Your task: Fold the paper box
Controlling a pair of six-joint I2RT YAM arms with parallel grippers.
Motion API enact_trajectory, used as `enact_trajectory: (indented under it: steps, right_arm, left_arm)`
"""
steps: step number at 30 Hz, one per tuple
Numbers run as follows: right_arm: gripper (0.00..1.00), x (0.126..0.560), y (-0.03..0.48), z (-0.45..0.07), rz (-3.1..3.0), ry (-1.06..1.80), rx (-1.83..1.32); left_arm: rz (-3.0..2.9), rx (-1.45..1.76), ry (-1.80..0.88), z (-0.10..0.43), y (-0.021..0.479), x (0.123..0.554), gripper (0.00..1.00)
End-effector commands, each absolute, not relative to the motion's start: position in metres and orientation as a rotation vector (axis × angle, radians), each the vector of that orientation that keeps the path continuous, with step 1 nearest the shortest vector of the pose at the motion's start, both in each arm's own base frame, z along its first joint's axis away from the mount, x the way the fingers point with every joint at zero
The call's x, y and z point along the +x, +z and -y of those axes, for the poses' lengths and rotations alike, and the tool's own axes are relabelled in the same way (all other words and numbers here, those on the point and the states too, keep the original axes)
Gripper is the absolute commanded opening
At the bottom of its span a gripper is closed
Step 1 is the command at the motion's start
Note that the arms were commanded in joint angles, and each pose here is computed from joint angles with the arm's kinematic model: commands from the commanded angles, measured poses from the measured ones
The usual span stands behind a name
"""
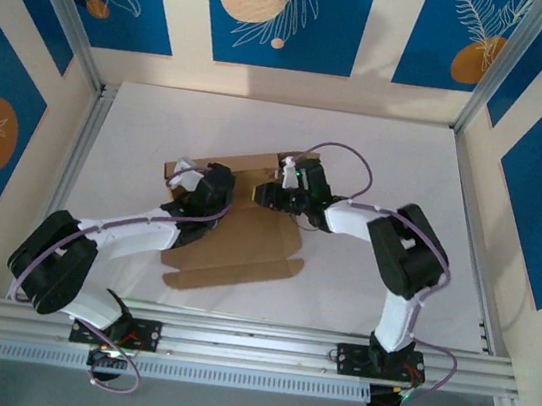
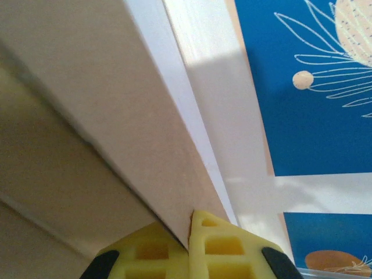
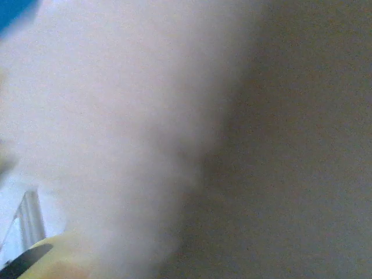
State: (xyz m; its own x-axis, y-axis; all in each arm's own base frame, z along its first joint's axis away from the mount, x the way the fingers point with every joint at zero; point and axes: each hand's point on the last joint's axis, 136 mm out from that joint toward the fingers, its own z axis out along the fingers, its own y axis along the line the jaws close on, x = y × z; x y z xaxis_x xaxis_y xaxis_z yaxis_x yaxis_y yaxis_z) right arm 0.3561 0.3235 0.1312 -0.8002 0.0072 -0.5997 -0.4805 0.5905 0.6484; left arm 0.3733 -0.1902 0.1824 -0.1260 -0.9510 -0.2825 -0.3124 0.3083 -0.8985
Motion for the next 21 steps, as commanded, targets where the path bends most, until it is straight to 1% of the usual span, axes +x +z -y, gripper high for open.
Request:
enact_trajectory:
  steps: [1,5,7,9,12,16,19,21]
  right_arm:
    - [0.43,0.325,0.179,-0.323,-2.139,1.199,-0.612]
    - [0.43,0.312,0.207,-0.305,-2.117,1.218,-0.658]
    - [0.42,0.32,0.218,-0.288,-2.112,1.171,-0.592]
    - [0.4,0.341,0.221,-0.263,-2.147,1.047,-0.448]
    - [0.37,0.384,0.205,-0.204,-2.273,0.776,-0.129]
    - [0.35,0.416,0.176,-0.134,-2.372,0.526,0.243]
    - [0.35,0.432,0.154,-0.112,-2.388,0.509,0.344]
    - [0.35,0.44,0.135,-0.116,-2.422,0.544,0.281]
  left_arm:
    - [-1.713,-1.137,-0.788,0.189,0.175,0.37,0.0]
    - [-1.731,-1.133,-0.79,0.191,0.169,0.372,0.0]
    - [-1.738,-1.131,-0.804,0.194,0.167,0.372,0.0]
    - [-1.743,-1.117,-0.822,0.198,0.166,0.373,0.0]
    - [-1.742,-1.091,-0.848,0.202,0.168,0.374,0.0]
    - [-1.751,-1.062,-0.862,0.206,0.171,0.374,0.0]
    - [-1.76,-1.055,-0.885,0.209,0.17,0.374,0.0]
    - [-1.769,-1.048,-0.903,0.213,0.167,0.374,0.0]
